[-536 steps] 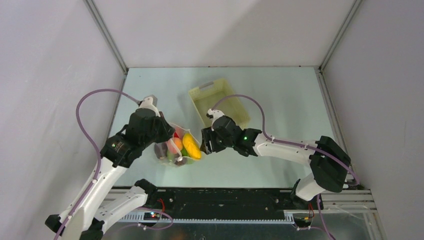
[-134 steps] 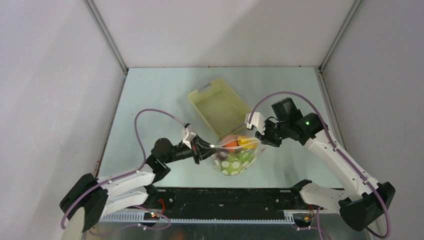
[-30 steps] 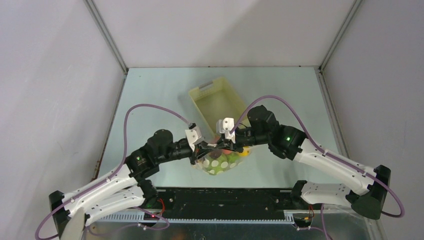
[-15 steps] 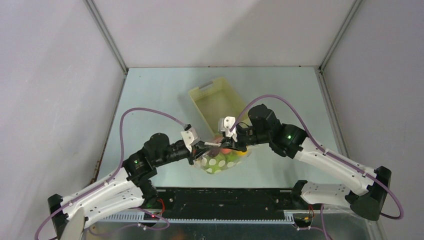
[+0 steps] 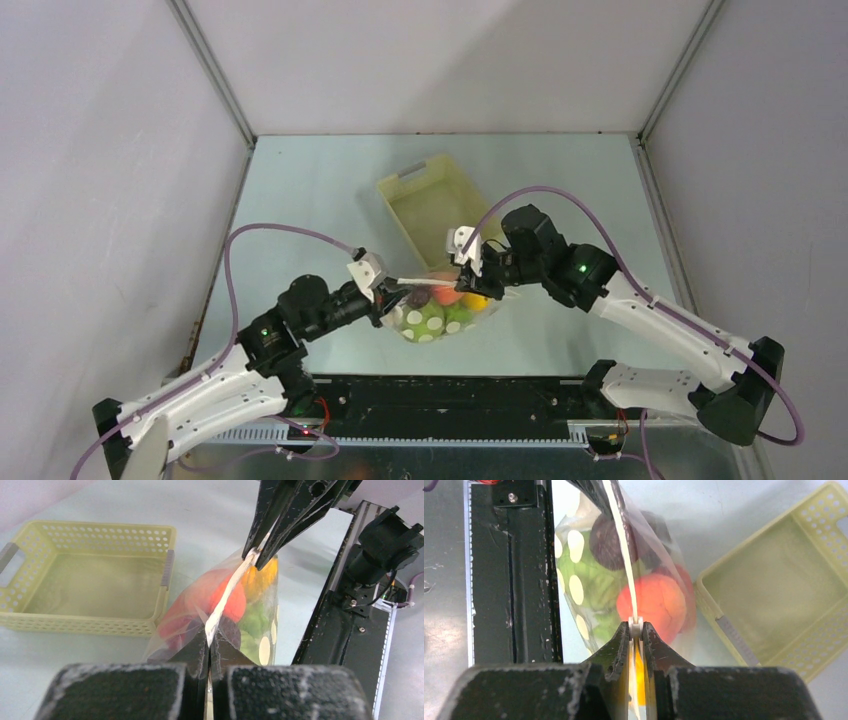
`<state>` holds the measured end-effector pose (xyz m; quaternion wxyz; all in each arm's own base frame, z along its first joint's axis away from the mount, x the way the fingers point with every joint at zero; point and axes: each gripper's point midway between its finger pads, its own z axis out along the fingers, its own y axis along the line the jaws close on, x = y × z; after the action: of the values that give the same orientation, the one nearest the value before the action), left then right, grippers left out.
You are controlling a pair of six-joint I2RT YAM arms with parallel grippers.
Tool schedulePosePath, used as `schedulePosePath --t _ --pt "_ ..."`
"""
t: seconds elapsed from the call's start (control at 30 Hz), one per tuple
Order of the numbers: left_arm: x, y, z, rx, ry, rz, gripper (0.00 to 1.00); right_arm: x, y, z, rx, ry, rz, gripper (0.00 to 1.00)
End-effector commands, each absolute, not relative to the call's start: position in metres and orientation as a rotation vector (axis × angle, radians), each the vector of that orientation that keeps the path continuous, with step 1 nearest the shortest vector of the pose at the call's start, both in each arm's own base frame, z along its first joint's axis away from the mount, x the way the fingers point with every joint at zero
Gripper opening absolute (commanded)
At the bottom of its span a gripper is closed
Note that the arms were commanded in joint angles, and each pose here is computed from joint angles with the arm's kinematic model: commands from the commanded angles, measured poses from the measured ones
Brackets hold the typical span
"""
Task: Place the food in the zip-top bag and seal the zipper
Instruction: Zip the zipper food storage bag at the center of the board.
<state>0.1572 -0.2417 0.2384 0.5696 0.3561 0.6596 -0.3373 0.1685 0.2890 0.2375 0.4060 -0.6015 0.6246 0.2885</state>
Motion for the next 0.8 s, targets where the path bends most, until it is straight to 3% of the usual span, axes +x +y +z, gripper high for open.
schedulePosePath --t 0.0,0.77 --pt "0.174 -0.227 0.259 0.685 1.509 -0.732 0.00 0.175 0.264 0.236 -1.490 1.673 0.637 0.00" --pt "0.204 -0.185 0.236 0.381 1.604 -0.551 0.00 0.196 0.196 0.220 -1.357 1.870 0.475 0.00"
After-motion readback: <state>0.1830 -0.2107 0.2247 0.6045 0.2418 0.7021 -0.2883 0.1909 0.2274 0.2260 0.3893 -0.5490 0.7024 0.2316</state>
